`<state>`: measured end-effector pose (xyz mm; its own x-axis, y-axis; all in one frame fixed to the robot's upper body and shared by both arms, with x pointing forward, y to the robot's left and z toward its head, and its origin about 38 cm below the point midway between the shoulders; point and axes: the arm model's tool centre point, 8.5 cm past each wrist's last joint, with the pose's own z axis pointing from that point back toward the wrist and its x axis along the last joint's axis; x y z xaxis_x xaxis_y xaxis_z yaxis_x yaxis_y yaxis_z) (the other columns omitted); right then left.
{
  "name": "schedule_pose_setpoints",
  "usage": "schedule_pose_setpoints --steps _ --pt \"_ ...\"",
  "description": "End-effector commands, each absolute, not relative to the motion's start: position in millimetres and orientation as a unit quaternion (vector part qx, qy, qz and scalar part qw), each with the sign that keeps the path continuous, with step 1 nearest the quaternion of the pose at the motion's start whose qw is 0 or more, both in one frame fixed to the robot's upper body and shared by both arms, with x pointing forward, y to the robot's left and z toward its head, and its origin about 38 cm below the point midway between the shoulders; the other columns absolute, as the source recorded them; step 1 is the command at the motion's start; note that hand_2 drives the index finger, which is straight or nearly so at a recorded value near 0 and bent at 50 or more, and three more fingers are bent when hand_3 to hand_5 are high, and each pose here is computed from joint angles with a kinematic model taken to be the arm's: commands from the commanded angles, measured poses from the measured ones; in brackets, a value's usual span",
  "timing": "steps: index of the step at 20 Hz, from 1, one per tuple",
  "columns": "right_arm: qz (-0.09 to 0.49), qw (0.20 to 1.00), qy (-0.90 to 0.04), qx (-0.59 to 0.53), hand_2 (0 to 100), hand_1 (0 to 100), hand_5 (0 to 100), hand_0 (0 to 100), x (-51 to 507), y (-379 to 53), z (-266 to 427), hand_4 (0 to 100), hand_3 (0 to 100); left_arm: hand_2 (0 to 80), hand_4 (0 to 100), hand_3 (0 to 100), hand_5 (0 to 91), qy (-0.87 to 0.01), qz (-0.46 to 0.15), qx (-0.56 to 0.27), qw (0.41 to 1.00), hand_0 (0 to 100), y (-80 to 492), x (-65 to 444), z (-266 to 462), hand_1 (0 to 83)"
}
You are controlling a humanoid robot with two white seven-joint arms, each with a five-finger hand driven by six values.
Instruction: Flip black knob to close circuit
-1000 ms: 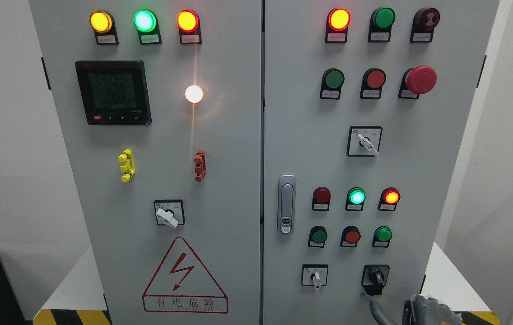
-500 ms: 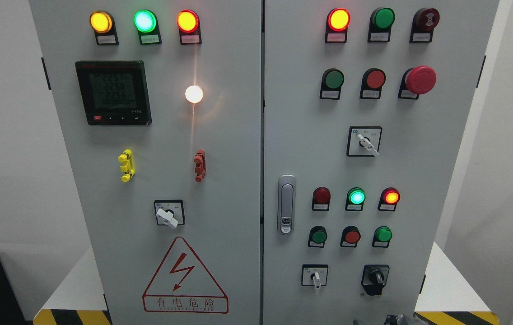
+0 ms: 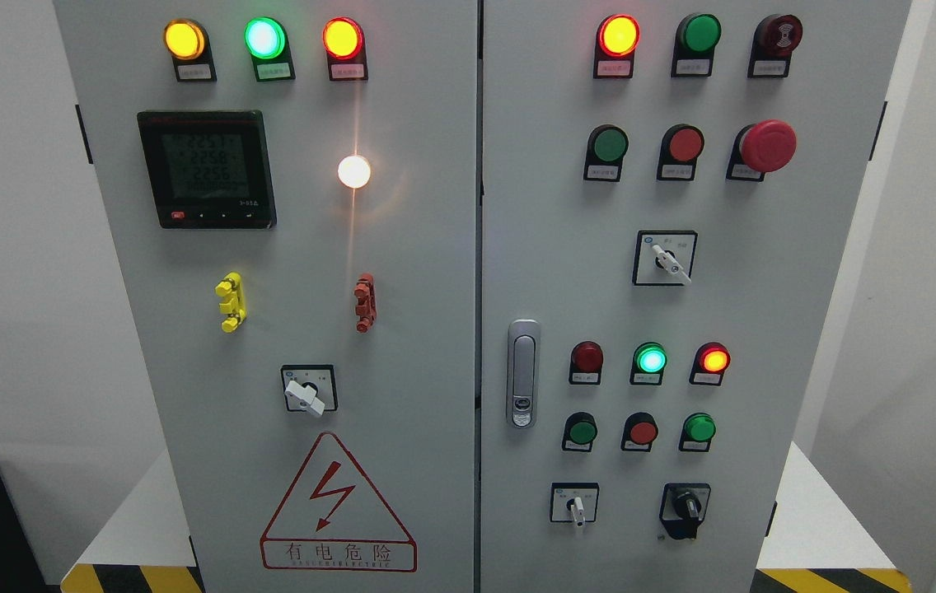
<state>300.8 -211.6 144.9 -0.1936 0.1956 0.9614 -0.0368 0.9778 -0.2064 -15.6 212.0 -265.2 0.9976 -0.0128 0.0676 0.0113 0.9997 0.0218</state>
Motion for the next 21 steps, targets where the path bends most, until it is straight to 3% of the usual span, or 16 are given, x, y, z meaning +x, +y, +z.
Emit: schedule_pose_setpoints --steps 1,21 --pt "-0.01 0.607 -0.792 0.07 0 1 0 0 280 -215 138 0 0 0.0 0 0 0.0 -0.034 -0.006 0.011 0.999 12 212 -16 -265 55.6" --pt "-0.039 0.6 -0.792 0.107 0 0 0 0 272 -216 128 0 0 0.0 0 0 0.0 -0.034 -0.006 0.011 0.999 12 212 -16 -265 55.6"
